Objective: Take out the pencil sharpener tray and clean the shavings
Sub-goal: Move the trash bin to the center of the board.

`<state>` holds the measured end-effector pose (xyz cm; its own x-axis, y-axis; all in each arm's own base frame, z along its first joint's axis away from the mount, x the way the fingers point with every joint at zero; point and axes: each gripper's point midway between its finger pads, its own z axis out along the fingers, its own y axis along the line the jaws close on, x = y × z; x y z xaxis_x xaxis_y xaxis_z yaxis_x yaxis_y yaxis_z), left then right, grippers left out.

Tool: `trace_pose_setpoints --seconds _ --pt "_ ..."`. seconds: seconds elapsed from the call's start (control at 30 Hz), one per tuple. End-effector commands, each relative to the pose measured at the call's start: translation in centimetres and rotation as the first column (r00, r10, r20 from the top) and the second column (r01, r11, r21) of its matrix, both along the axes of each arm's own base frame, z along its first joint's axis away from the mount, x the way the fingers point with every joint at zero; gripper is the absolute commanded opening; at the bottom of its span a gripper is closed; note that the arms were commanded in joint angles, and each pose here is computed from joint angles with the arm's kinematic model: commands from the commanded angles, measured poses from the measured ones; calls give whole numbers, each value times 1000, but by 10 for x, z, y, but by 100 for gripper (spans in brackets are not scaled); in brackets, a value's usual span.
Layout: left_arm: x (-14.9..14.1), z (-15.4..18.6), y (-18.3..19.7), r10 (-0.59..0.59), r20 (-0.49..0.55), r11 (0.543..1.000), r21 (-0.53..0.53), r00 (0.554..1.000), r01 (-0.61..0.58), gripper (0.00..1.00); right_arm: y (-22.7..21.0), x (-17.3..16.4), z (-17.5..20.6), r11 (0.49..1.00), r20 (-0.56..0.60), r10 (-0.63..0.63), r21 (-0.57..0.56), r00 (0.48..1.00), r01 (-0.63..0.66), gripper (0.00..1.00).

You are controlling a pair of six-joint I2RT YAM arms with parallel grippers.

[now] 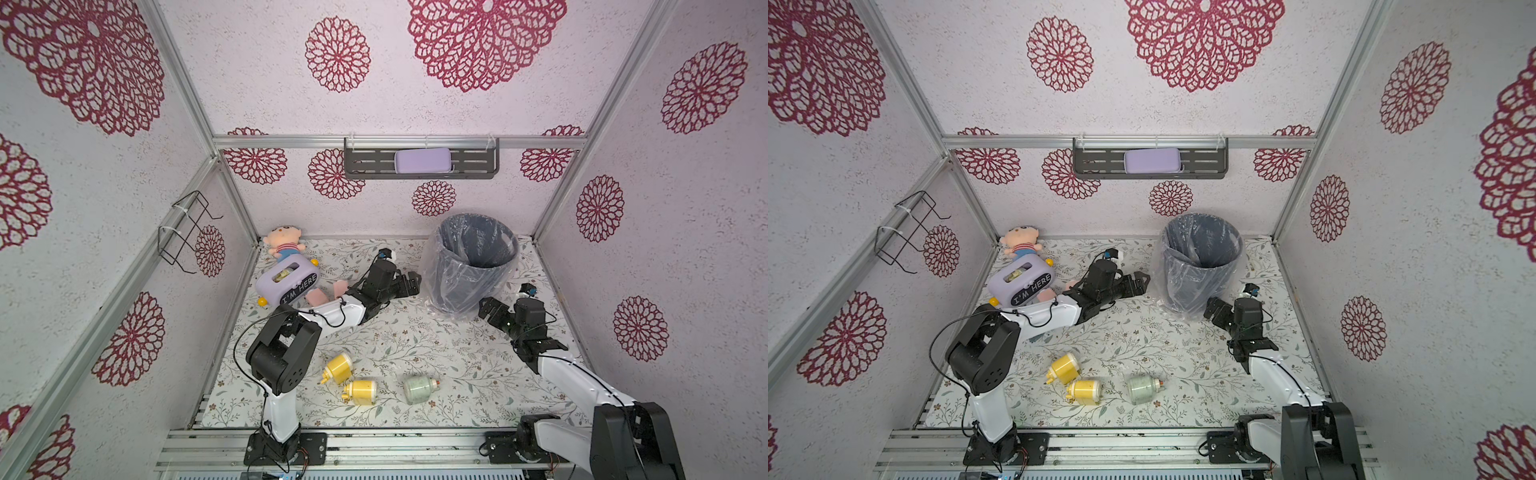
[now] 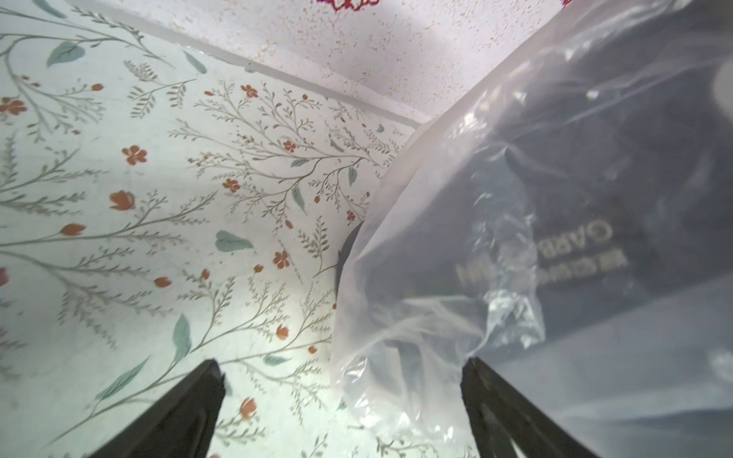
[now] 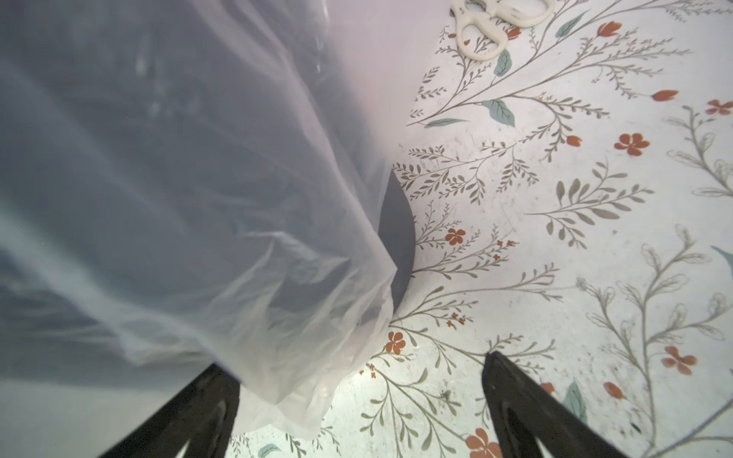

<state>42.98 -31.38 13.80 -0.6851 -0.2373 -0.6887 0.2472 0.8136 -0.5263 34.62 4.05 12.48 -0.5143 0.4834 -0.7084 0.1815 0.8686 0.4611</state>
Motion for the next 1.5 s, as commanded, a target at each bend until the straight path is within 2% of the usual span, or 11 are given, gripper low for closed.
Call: trace_pose_setpoints --seconds 0.0,0.17,0.33,0.43,0.53,0.7,0.77,0.93,1.13,1.27,1.47 --pt "-17 17 15 -11 15 999 33 1000 10 97 -5 -14 13 1000 -3 -9 -28 1000 9 99" --pt "-49 10 32 -15 -40 996 86 999 19 97 -11 -53 7 999 -34 -17 -47 999 15 99" --pt "-90 24 25 -105 -26 975 195 994 108 97 20 -67 26 990 67 137 20 988 -138 99" --pt "-108 22 22 -147 -51 948 277 988 155 97 38 -64 37 982 130 185 -1 974 -186 99" --pt "-113 19 22 -155 -58 941 295 986 165 97 44 -54 35 986 124 159 -71 979 -151 99" --pt "-117 28 16 -164 -56 956 236 985 173 97 37 -21 29 995 124 28 -96 992 -16 99" --pt "-126 32 6 -206 -62 952 216 977 215 97 33 -7 26 993 126 -24 -108 992 37 99" --pt "-162 30 -5 -322 -99 882 331 942 336 97 34 28 23 987 127 -65 -140 990 83 99" --pt "-205 18 -9 -439 -186 798 370 879 476 97 31 55 15 986 79 -88 -136 993 98 99" --pt "-225 24 -7 -485 -209 775 348 849 528 97 39 46 8 991 46 -30 -127 998 35 99" --pt "-243 35 -4 -524 -259 740 333 812 584 97 43 6 0 989 -41 66 -128 997 -71 99"
